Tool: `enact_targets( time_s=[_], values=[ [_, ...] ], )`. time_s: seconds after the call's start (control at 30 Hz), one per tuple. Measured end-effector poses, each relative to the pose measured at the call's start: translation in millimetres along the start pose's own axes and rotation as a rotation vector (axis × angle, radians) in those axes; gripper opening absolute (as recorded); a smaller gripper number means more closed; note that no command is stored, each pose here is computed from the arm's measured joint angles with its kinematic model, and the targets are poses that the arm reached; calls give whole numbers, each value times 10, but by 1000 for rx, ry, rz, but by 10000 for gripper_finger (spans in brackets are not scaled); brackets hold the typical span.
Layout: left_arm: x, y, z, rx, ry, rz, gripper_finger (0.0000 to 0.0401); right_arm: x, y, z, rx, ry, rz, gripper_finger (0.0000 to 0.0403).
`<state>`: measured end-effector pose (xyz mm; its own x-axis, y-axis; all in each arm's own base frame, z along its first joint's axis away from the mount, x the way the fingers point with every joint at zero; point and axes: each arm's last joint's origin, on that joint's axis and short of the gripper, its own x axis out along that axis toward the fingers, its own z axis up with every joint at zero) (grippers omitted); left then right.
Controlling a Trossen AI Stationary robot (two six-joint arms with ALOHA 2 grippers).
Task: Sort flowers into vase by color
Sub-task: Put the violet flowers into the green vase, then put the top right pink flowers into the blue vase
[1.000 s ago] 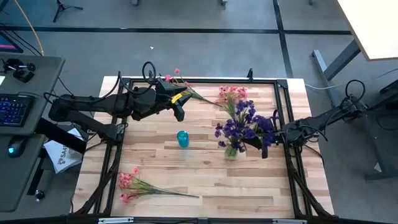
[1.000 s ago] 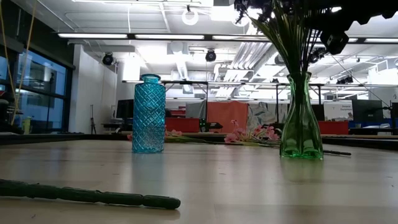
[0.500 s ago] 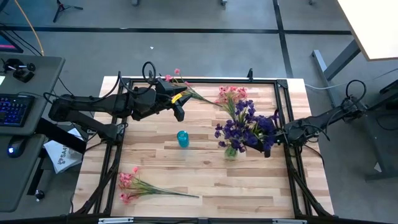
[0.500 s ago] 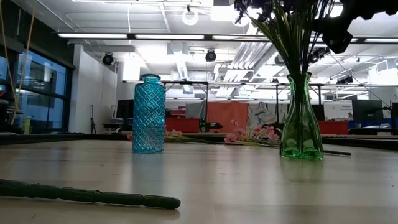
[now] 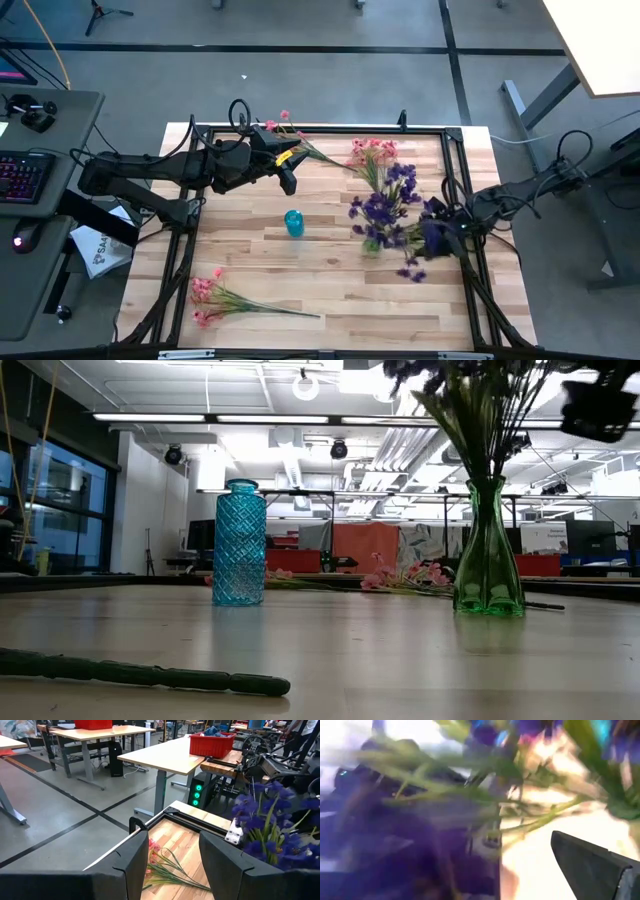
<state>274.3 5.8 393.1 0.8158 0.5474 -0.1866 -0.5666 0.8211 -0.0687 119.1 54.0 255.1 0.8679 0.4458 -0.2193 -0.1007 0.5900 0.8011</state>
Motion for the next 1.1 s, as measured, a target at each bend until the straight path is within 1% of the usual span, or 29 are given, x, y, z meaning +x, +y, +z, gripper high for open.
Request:
enact_targets(
  time_s=[0.23, 0.33, 0.43, 0.53, 0.6, 0.7, 0.77, 0.8, 0.83, 0.87, 0.9, 0.93, 1.03, 1.1],
  values=[
    [4, 6, 1, 0, 0, 3, 163, -126, -3, -71, 169, 156, 65, 371],
    [10, 16, 3, -2, -1, 6, 163, -174, 29, -76, 206, 203, 127, 371],
    [15, 23, 10, -5, -6, 9, 163, -239, 94, -48, 230, 200, 218, 371],
    [20, 30, 26, -14, -17, 10, 163, -330, 199, 17, 204, 136, 353, 371],
    [24, 35, 36, -6, -25, 12, 163, -405, 283, 78, 178, 61, 456, 371],
    [27, 35, 70, 3, -54, 9, 163, -540, 406, 183, 113, -125, 596, 371],
    [26, 33, 90, 5, -72, 7, 163, -622, 457, 237, 65, -252, 648, 371],
    [27, 34, 103, 5, -83, 6, 163, -654, 471, 258, 40, -315, 655, 371],
    [30, 38, 117, 7, -95, 8, 163, -679, 477, 279, 9, -387, 643, 371],
    [34, 44, 132, 6, -108, 9, 163, -694, 473, 300, -25, -473, 602, 371],
    [34, 46, 148, 3, -121, 9, 163, -698, 456, 323, -56, -568, 531, 371],
    [39, 56, 163, 4, -133, 13, 163, -695, 429, 344, -80, -664, 433, 371],
    [57, 91, 192, 18, -155, 28, 163, -672, 343, 412, -139, -940, 61, 371],
    [77, 126, 199, 21, -156, 43, 163, -699, 327, 465, -152, -1105, -155, 371]
  ],
)
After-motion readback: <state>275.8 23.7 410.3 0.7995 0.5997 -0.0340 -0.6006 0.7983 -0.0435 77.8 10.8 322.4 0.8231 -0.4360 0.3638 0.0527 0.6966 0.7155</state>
